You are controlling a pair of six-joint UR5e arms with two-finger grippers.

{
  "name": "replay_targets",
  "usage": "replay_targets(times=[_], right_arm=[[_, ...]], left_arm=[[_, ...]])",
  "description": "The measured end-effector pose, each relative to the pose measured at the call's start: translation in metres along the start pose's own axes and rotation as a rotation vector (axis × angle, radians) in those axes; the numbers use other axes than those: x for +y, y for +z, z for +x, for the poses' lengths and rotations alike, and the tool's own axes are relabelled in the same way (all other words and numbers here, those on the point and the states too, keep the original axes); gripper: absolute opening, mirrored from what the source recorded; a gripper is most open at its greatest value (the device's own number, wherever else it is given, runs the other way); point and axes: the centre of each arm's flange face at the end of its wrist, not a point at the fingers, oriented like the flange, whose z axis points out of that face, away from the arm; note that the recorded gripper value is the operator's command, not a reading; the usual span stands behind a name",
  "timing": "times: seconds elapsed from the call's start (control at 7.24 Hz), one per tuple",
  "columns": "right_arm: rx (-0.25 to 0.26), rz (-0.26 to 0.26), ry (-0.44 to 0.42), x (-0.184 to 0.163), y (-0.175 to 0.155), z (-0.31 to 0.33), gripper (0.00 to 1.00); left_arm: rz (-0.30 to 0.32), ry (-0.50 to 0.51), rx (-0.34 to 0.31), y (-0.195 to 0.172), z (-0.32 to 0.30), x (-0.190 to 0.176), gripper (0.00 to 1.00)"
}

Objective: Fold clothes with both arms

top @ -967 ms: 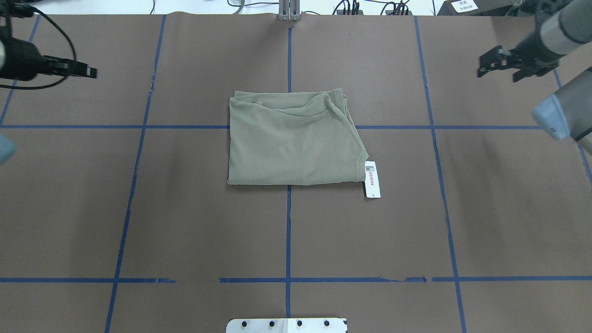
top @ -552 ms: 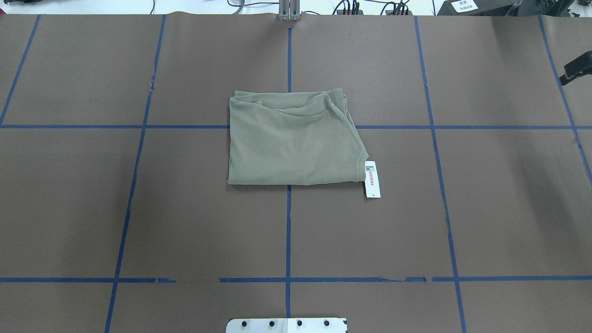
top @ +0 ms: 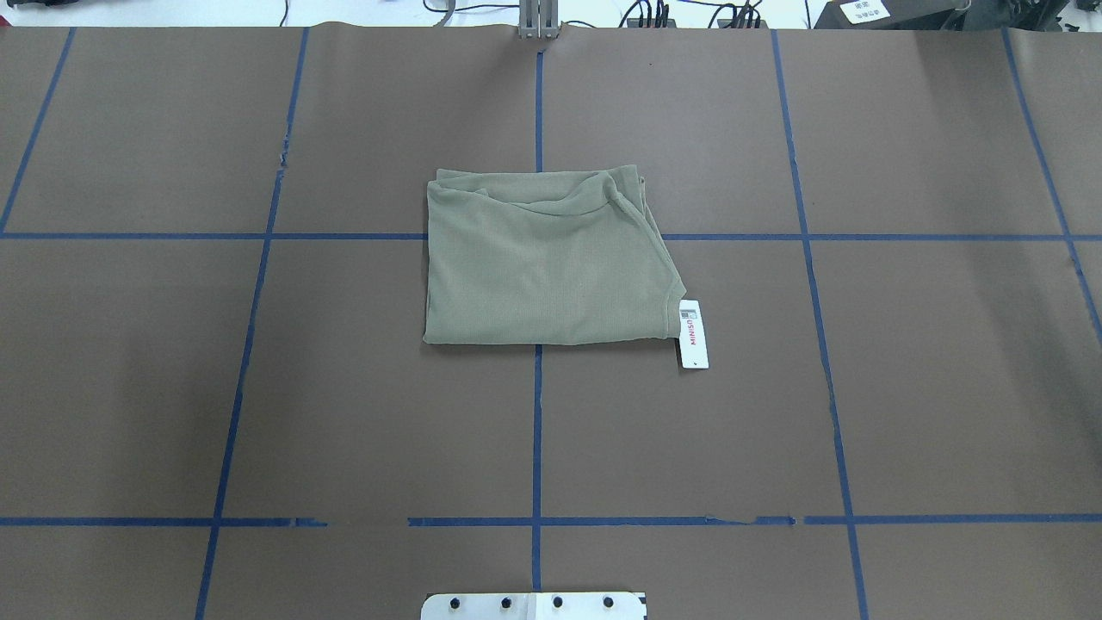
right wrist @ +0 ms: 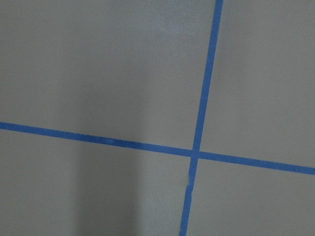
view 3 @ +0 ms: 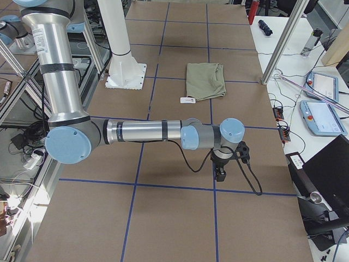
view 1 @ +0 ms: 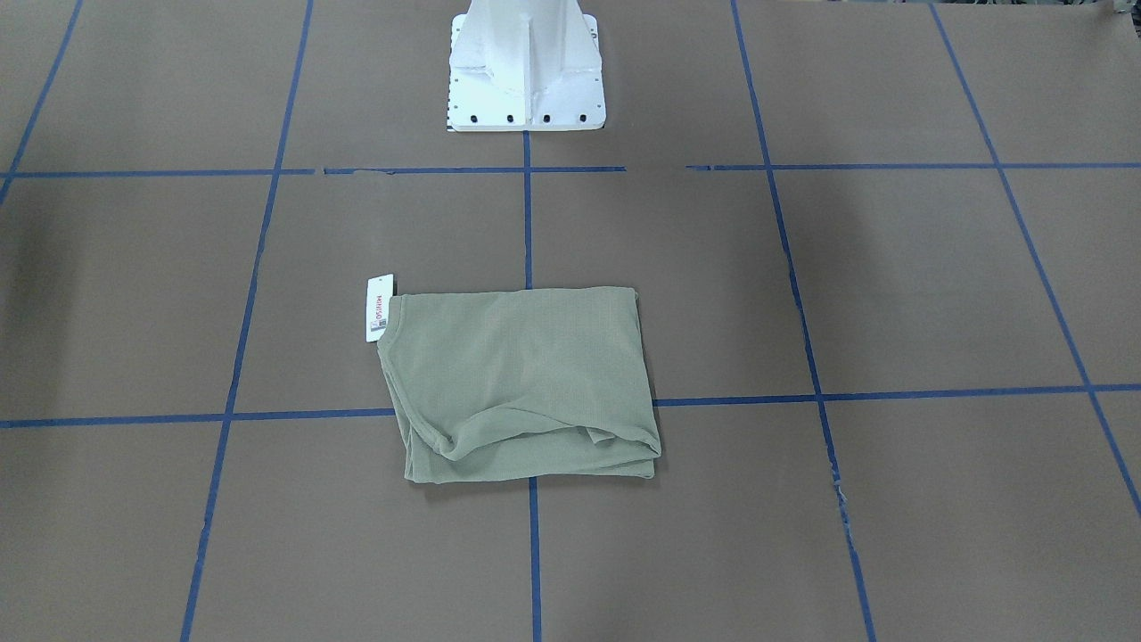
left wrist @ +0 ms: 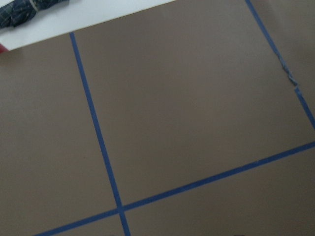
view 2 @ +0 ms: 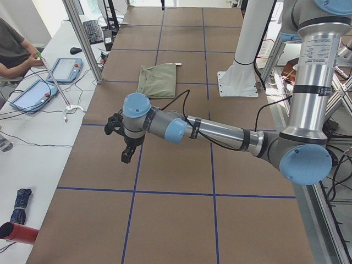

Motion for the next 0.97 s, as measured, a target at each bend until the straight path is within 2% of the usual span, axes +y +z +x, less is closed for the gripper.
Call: replay_targets(times=[0.41,0.97], right_arm=[[0.007,0.021,-0.015,0.008,-0.012,-0.005,1.00],[0.016,0.048,-0.038,0.014,-0.025,-0.016,1.00]], left_arm=[[-0.036,-0.047,-0.007,0.008,-0.018,0.034,1.00],[-0.029,-0.046,-0.006,0.003,-0.014,0.041,1.00]])
